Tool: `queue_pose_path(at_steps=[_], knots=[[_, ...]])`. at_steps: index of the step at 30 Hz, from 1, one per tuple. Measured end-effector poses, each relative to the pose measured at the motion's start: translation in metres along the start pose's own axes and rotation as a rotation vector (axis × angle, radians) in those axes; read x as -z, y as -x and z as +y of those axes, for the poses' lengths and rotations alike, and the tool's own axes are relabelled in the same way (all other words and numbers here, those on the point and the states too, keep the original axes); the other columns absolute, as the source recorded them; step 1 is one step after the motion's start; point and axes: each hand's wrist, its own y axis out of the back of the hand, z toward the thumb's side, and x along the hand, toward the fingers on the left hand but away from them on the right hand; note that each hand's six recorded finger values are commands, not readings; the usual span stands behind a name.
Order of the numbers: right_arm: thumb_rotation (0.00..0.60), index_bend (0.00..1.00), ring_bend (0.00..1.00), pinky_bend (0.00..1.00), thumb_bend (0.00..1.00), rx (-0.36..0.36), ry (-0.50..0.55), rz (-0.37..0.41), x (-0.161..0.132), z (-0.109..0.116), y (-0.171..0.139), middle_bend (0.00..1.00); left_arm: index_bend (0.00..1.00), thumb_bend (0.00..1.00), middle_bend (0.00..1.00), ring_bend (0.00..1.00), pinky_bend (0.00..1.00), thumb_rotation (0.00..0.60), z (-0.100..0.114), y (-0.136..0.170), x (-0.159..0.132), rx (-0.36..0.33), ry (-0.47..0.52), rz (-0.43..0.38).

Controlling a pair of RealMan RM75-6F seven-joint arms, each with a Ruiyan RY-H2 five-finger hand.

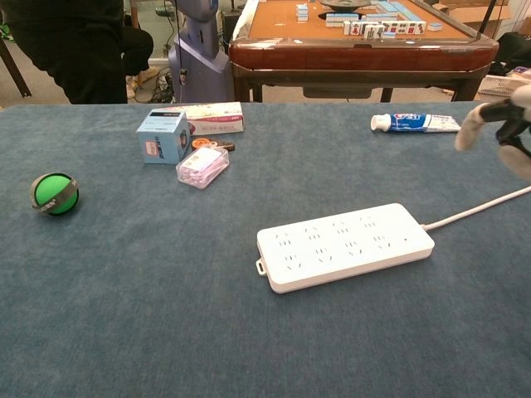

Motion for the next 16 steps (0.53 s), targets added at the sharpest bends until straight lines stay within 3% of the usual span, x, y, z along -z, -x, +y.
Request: queue_pose_path(at_steps=[5,8,16], knots=[[0.600,0.31,0.50,0.62,0.38,0.039,0.063,-0.087,0.027,-0.003,-0.035,0.41,0.36,0.13,0.04,0.05,0.40,0.600,-0.001,0.001,-0.004,0.001,-0.005,-0.013],[0.600,0.31,0.46,0.56,0.38,0.060,0.093,-0.137,0.041,-0.006,-0.054,0.38,0.36,0.13,0.04,0.05,0.40,0.600,-0.002,0.001,-0.005,0.002,-0.007,-0.018],[0.600,0.31,0.45,0.53,0.38,0.105,0.177,-0.225,0.066,-0.016,-0.089,0.37,0.36,0.13,0.04,0.05,0.40,0.600,-0.002,0.001,-0.008,0.006,-0.004,-0.029]])
